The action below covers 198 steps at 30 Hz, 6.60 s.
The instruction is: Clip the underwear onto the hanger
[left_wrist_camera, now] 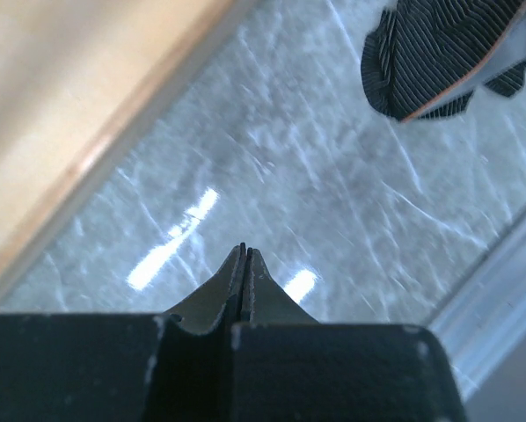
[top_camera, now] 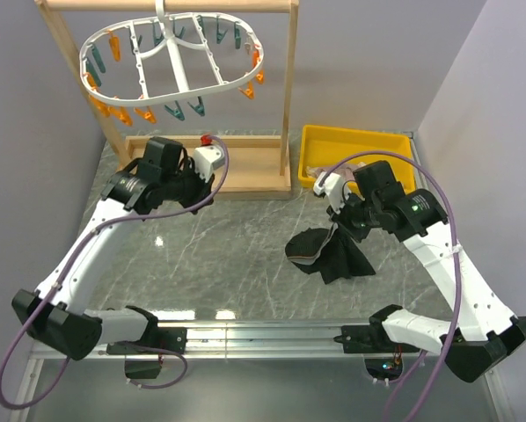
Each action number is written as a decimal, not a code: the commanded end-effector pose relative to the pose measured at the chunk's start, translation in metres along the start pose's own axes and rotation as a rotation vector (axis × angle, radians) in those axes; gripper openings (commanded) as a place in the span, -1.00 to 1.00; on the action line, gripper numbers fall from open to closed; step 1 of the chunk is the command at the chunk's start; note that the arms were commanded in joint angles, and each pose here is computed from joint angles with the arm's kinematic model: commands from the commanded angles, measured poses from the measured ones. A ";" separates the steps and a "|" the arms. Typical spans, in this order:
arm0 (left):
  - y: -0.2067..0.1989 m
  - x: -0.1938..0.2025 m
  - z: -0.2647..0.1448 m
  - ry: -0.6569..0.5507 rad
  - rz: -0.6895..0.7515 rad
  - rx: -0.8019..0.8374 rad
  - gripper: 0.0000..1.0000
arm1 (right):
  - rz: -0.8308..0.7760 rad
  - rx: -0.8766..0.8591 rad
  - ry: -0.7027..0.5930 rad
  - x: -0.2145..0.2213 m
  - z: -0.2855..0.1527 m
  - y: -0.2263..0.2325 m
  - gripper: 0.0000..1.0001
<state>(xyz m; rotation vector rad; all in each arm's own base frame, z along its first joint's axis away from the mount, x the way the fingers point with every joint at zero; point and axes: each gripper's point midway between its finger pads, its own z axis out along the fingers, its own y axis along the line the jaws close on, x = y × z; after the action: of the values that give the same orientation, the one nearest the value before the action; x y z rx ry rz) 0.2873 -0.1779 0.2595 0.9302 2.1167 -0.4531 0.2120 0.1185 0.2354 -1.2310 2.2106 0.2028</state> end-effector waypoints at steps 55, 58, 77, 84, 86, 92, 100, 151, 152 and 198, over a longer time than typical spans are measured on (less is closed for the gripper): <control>-0.183 0.034 0.197 -0.274 1.318 0.668 -0.99 | 0.113 0.024 0.144 0.071 0.027 -0.008 -1.00; -0.162 -0.005 0.160 -0.292 1.133 0.645 -0.99 | 0.099 0.054 0.115 0.061 0.017 -0.016 -1.00; -0.128 -0.010 -0.036 -0.325 0.475 0.518 -0.99 | -0.153 -0.041 -0.049 0.007 -0.053 0.005 -1.00; -0.150 0.026 -0.051 -0.278 0.326 0.614 -0.99 | -0.214 -0.287 -0.068 0.016 -0.051 0.072 -1.00; -0.149 0.033 -0.040 -0.250 0.297 0.625 -0.99 | -0.185 -0.302 -0.064 0.011 -0.042 0.074 -1.00; -0.116 0.053 0.013 -0.116 0.198 0.633 -0.99 | -0.123 -0.312 0.065 0.011 0.024 0.055 -1.00; -0.026 0.067 0.086 0.002 0.068 0.514 -0.99 | -0.003 -0.312 0.147 -0.003 0.111 0.036 -1.00; 0.013 0.142 0.166 0.107 -0.220 0.332 0.32 | 0.704 -0.316 0.145 0.038 0.231 -0.022 0.02; 0.014 0.142 0.168 0.111 -0.222 0.328 0.27 | 0.708 -0.333 0.140 0.037 0.232 -0.020 -0.02; -0.026 0.102 0.009 0.056 -0.186 0.237 -0.99 | 0.352 -0.075 -0.236 -0.013 0.066 0.010 -1.00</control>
<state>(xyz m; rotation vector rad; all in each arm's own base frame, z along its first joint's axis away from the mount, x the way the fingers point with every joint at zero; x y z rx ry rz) 0.1998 -0.1636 0.2350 0.9837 2.0124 -0.8570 0.2043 0.1562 0.2121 -0.8839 2.1487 0.6143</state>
